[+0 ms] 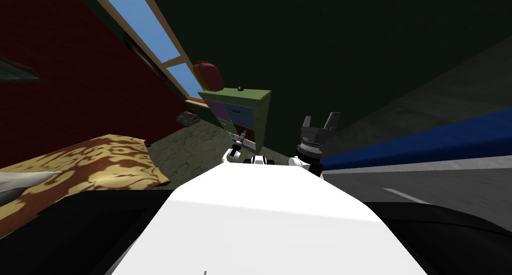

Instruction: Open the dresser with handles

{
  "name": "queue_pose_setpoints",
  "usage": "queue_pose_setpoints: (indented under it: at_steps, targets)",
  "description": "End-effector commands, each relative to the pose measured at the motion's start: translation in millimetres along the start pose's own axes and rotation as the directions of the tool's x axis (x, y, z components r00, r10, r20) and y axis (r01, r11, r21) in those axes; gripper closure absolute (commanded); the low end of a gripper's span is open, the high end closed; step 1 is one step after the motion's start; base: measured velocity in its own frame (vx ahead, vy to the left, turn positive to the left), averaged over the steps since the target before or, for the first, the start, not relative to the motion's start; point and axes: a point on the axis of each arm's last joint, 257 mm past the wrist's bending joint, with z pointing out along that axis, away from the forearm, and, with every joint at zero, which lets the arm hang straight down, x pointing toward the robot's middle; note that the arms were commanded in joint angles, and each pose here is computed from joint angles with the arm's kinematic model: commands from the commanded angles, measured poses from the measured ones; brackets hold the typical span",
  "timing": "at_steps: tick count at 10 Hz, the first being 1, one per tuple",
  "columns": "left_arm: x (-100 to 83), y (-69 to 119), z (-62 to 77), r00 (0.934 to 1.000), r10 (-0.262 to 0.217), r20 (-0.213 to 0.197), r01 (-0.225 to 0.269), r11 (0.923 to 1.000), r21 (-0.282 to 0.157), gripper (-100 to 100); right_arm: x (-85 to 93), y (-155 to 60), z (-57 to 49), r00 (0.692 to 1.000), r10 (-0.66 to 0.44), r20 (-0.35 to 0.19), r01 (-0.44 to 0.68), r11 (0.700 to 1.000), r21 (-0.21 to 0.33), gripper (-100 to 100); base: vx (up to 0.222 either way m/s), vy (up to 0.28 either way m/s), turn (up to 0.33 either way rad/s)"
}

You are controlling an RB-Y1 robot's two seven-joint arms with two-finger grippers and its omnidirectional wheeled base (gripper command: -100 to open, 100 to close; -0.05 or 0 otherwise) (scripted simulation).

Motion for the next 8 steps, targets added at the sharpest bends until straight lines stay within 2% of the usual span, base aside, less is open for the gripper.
queue_pose_setpoints:
  at_steps: [1,3,5,8]
  targets:
    - [-0.9,-3.9,-2.4,1.0000,0.001,-0.005,-0.001,1.0000,0.005,100,0.0,0.0,0.1,1.000,0.000,0.000,0.000,1.000,0.000,0,-0.164,0.066,0.014]
    - [-1.6,-7.2,-4.4,1.0000,0.002,-0.010,-0.002,1.0000,0.009,100,0.0,0.0,0.1,1.000,0.000,0.000,0.000,1.000,0.000,0,-0.192,0.062,0.036]
    - [1.5,-2.8,-9.3,0.9999,0.000,-0.017,0.000,1.0000,-0.002,100,0.0,0.0,0.0,1.000,0.000,0.000,0.000,1.000,0.000,0,-0.096,0.042,0.022]
    - [1.6,-8.4,-13.3,0.9998,0.000,-0.022,0.000,0.9999,0.010,100,0.0,0.0,0.1,1.000,0.000,0.000,0.000,1.000,0.000,0,-0.164,0.079,0.030]
